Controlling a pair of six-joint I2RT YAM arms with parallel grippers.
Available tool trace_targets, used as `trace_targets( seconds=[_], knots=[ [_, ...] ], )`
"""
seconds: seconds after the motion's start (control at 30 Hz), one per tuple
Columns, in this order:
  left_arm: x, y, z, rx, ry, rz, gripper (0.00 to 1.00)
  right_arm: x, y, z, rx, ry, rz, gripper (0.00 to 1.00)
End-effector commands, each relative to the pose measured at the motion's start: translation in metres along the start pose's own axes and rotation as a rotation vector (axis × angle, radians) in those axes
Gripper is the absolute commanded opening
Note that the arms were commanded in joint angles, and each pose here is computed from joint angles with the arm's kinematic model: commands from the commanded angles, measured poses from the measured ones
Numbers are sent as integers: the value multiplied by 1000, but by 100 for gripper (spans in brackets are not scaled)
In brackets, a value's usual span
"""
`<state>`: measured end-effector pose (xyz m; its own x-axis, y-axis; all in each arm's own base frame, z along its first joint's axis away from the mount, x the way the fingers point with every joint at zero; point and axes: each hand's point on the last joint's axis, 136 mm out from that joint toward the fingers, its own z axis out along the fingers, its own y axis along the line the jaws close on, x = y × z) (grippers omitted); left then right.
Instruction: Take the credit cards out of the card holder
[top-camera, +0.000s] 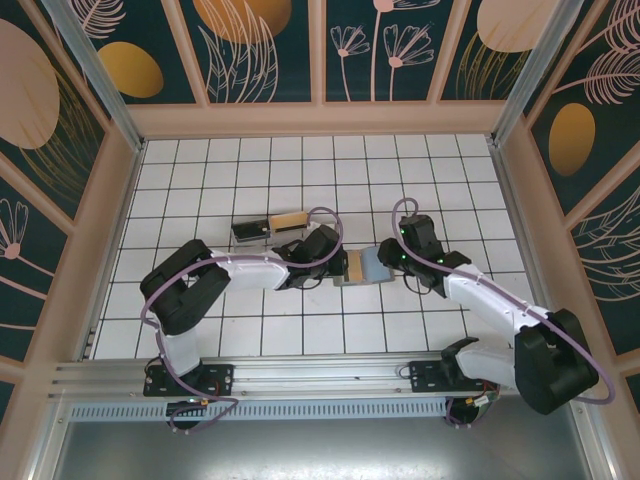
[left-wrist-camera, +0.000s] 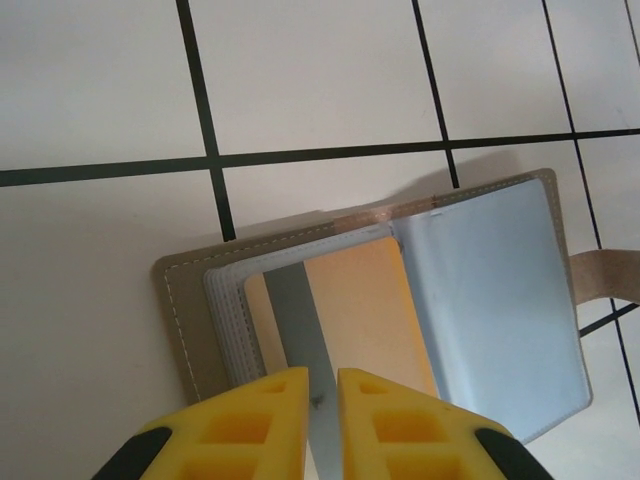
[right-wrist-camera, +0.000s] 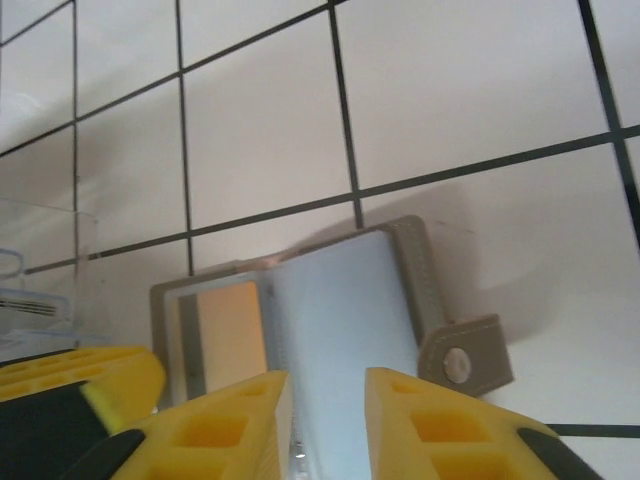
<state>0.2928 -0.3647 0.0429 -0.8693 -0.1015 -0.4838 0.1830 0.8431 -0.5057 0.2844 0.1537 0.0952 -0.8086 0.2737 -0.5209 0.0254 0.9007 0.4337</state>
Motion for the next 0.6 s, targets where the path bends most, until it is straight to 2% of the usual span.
trace_targets(
  seconds=[0.0, 0.1, 0.4, 0.57],
  knots=[
    [1, 10, 5, -39, 5, -1, 18, -3, 22, 1, -97, 5, -6, 22],
    [4, 12, 6, -39, 17, -8, 18, 7, 37, 11, -189, 66, -4, 15],
    [17, 13, -1, -26, 50, -26, 17, 23, 39, 31, -271, 157, 31, 15],
    [20, 12, -2, -39, 54, -6, 18, 32, 32, 41, -269, 195, 52, 14]
  ],
)
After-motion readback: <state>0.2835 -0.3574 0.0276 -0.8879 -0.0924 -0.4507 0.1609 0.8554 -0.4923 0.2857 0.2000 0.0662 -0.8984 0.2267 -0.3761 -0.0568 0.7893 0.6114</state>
